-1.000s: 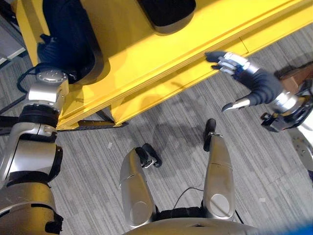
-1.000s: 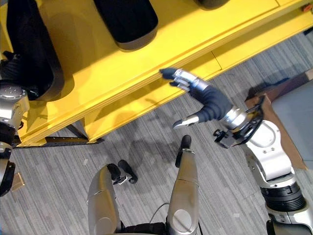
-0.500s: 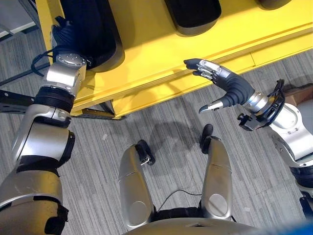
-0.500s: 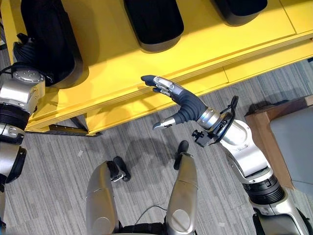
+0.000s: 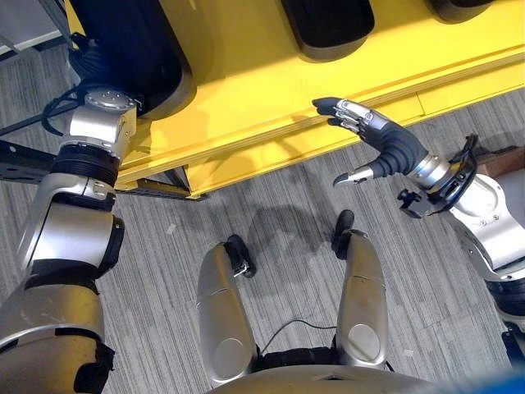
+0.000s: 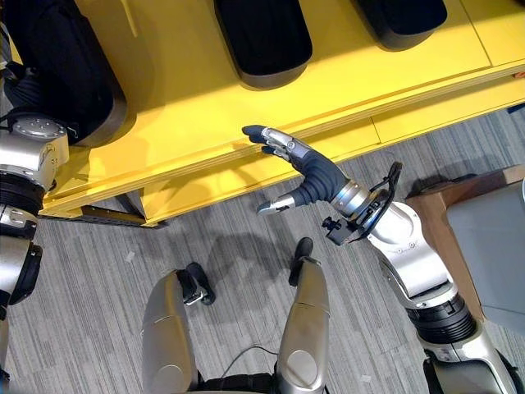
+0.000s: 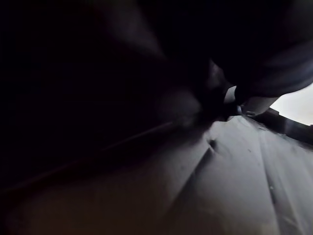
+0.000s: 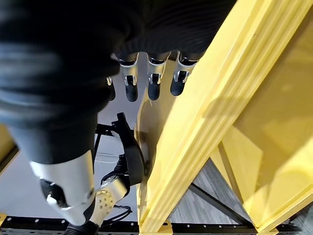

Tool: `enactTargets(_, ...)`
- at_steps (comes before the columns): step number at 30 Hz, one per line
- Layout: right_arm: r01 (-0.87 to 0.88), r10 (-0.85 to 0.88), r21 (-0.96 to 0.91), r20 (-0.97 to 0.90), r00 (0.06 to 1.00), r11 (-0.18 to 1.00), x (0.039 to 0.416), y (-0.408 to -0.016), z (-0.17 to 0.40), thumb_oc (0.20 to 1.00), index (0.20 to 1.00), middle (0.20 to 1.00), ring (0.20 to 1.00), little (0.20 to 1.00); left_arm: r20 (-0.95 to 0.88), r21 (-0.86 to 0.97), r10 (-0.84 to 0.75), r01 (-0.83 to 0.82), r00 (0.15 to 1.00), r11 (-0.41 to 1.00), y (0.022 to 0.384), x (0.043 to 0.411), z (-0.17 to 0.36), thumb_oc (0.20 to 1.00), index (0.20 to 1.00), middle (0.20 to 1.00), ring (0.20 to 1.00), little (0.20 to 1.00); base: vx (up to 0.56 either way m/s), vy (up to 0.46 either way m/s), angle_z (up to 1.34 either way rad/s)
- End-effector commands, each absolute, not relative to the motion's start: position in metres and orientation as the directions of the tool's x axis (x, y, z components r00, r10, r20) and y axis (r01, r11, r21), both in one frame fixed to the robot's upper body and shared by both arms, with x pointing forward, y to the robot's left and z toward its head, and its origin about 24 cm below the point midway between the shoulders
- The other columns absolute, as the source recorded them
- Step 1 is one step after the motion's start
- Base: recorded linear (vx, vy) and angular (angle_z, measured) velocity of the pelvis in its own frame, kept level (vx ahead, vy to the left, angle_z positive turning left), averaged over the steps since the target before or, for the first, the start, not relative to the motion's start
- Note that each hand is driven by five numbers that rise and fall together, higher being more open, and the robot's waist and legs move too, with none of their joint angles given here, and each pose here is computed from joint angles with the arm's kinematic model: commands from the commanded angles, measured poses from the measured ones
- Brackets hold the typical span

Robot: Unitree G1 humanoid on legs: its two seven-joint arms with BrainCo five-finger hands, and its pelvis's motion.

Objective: Move parts from the plastic box to the shelf.

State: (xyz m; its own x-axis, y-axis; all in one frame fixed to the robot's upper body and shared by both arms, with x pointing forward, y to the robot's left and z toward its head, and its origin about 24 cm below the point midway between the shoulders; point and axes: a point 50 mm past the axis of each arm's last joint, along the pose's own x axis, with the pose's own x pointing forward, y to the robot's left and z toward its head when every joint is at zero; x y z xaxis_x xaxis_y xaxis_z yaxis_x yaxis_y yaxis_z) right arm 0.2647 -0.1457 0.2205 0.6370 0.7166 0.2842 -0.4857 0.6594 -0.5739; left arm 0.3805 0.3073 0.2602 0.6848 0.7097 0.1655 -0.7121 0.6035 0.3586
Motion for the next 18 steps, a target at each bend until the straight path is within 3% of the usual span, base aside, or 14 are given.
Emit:
enactTargets(1,-0.446,0.699,-0.566,0.379,0.607,0.693,0.255,-0.15,0.234,1.0,1.0,1.0,1.0,1.0,0.223,0.351,0.704,-0.729,0.675,0.588,0.313,0.376,0.269,0.2,0.2,0.2,0.2,0.2,0.0,0.0,0.0)
enactTargets(11,-0.445,0.701,-0.573,0.368,0.61,0.688,0.255,-0.151,0.234,1.0,1.0,1.0,1.0,1.0,0.254,0.446,0.667,-0.697,0.7,0.562,0.306,0.379,0.269,0.2,0.2,0.2,0.2,0.2,0.0,0.001,-0.01)
enactTargets(12,-0.443,0.702,-0.576,0.367,0.611,0.687,0.256,-0.151,0.234,1.0,1.0,1.0,1.0,1.0,0.255,0.451,0.662,-0.693,0.704,0.563,0.306,0.379,0.269,0.31,0.31,0.31,0.31,0.31,0.0,0.0,-0.04)
enactTargets(13,-0.441,0.701,-0.578,0.366,0.612,0.687,0.256,-0.15,0.233,1.0,1.0,1.0,1.0,1.0,0.262,0.457,0.661,-0.693,0.704,0.558,0.305,0.38,0.269,0.592,0.592,0.592,0.592,0.592,0.0,0.001,-0.03)
enactTargets(14,-0.44,0.701,-0.578,0.366,0.612,0.687,0.256,-0.15,0.233,1.0,1.0,1.0,1.0,1.0,0.267,0.46,0.661,-0.696,0.701,0.552,0.305,0.38,0.27,0.765,0.765,0.765,0.765,0.765,0.0,0.0,-0.03)
enactTargets(15,-0.439,0.7,-0.579,0.364,0.614,0.687,0.257,-0.151,0.233,1.0,1.0,1.0,1.0,1.0,0.268,0.467,0.658,-0.692,0.704,0.551,0.305,0.38,0.27,1.0,1.0,1.0,1.0,1.0,0.0,0.0,0.0)
enactTargets(18,-0.439,0.699,-0.579,0.362,0.617,0.687,0.257,-0.15,0.232,1.0,1.0,1.0,1.0,1.0,0.257,0.48,0.643,-0.673,0.721,0.563,0.303,0.381,0.269,1.0,1.0,1.0,1.0,1.0,0.0,0.0,0.0)
